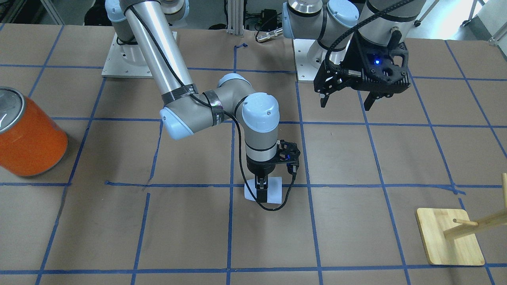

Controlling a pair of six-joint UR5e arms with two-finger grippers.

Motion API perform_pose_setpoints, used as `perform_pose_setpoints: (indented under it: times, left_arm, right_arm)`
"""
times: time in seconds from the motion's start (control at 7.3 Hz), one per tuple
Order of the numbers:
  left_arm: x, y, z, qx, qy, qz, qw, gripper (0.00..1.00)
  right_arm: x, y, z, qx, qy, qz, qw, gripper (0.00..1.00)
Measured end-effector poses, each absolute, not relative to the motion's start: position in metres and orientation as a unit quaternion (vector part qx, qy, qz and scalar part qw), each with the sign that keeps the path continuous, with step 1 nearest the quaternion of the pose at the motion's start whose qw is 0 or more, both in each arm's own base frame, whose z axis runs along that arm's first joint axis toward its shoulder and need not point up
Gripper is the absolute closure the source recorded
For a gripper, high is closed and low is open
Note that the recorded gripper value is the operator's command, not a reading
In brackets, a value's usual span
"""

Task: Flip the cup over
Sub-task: 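Lay the cup on its side on the table and open the right gripper, then raise the right gripper away while the left gripper reaches toward the cup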

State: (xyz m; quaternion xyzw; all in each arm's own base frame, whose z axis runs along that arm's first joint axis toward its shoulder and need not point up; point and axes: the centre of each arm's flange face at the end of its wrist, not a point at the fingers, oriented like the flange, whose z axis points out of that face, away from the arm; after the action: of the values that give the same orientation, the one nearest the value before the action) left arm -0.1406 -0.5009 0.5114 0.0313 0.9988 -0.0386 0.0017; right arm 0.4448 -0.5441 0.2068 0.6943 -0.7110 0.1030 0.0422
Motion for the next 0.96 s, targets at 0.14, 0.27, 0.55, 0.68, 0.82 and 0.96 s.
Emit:
perform_pose_setpoints:
  times: [0.14,0.27,0.55,0.68,0.82,0.96]
  left_arm:
    - [-0.141,-0.501,0.511,0.031,0.999,-0.039,0.001,0.0]
    - [-0.14,-0.501,0.511,0.031,0.999,-0.039,-0.001,0.0]
    - [-0.138,-0.501,0.512,0.03,0.999,-0.039,0.001,0.0]
    - [-0.136,-0.501,0.513,0.029,0.999,-0.039,0.001,0.0]
    - [-0.136,-0.501,0.513,0.029,0.999,-0.039,0.001,0.0]
    - [-0.132,-0.502,0.513,0.029,0.999,-0.039,-0.001,0.0]
  right_arm:
    - [0.444,-0.544,0.211,0.692,-0.713,0.105,0.044,0.0]
    - [0.442,-0.543,0.222,0.679,-0.724,0.111,0.047,0.0]
    - [0.433,-0.534,0.258,0.65,-0.749,0.115,0.053,0.0]
    - [0.422,-0.531,0.274,0.641,-0.758,0.105,0.066,0.0]
    - [0.403,-0.536,0.285,0.613,-0.781,0.094,0.077,0.0]
    - [0.377,-0.542,0.294,0.551,-0.826,0.087,0.077,0.0]
